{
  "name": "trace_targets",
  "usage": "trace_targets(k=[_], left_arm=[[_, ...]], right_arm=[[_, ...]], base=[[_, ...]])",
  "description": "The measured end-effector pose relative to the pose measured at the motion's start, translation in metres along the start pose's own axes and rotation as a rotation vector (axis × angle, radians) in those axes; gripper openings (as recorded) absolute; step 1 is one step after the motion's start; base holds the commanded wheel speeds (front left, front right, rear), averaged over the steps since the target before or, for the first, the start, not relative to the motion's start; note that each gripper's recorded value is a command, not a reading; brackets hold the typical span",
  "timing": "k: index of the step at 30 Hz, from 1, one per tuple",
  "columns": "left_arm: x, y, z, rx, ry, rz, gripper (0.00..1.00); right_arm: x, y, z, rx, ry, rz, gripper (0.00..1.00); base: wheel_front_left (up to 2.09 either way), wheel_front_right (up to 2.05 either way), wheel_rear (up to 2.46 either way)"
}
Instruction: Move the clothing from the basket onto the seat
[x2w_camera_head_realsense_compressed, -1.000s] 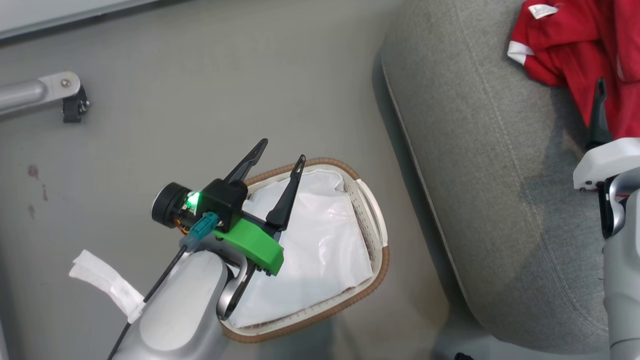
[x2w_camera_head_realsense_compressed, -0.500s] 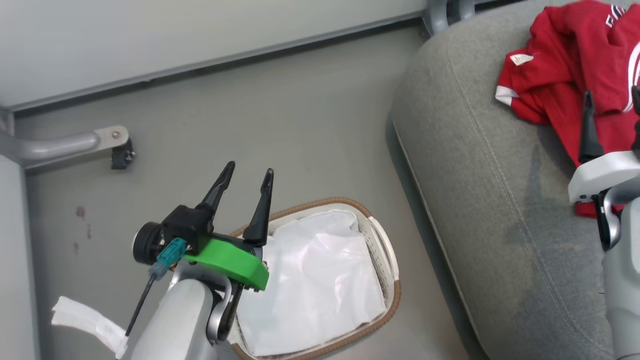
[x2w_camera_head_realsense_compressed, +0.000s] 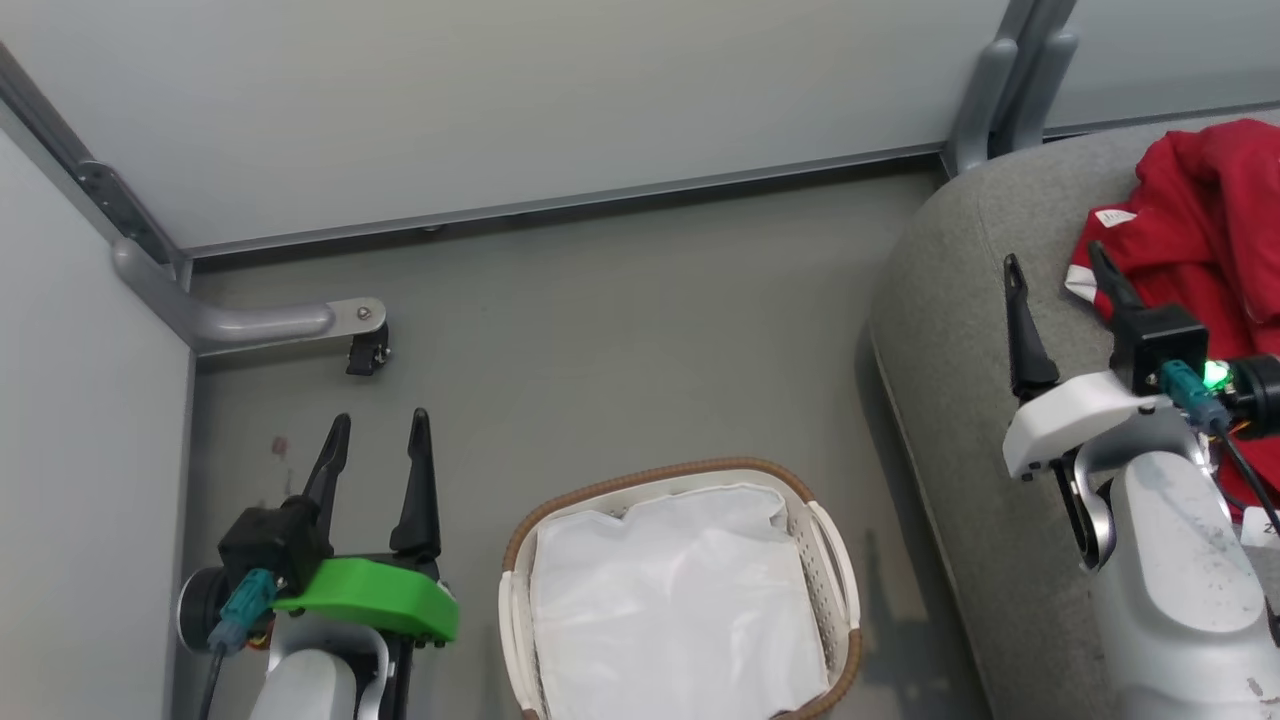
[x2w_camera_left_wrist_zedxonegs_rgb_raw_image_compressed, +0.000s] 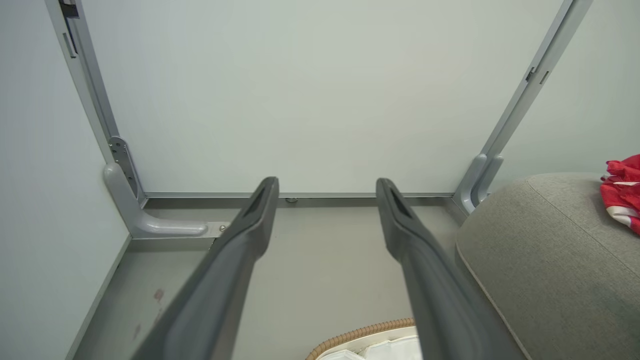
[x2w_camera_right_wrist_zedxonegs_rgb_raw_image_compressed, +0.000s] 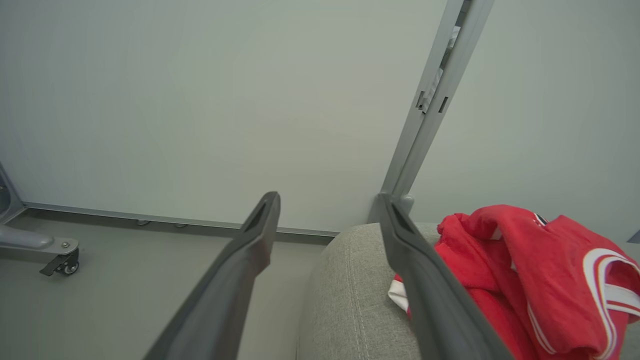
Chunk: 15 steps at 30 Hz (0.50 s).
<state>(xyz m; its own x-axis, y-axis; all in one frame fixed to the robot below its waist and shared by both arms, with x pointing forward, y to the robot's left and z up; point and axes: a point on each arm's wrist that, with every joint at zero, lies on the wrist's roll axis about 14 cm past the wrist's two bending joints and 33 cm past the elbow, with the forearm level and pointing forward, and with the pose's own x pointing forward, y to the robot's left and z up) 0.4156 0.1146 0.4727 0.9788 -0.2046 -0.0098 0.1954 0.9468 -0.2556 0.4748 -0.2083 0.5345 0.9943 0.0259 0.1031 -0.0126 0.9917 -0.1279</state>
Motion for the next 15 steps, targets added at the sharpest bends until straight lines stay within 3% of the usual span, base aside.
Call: trace_targets(k=[6,15], left_arm=[[-0.032,0.025,0.007,0.009,-0.021,0.091,1.0],[-0.062,0.038,0.01,-0.019,-0.035,0.156,1.0]], right_arm=[[-0.016,0.038,0.0,0.052,-0.007,0.079,1.0],[-0.048,0.074,-0.007,0.148,0.01,0.162,1.0]], base=[[0.0,0.0,0.0],[0.0,0.0,0.0]])
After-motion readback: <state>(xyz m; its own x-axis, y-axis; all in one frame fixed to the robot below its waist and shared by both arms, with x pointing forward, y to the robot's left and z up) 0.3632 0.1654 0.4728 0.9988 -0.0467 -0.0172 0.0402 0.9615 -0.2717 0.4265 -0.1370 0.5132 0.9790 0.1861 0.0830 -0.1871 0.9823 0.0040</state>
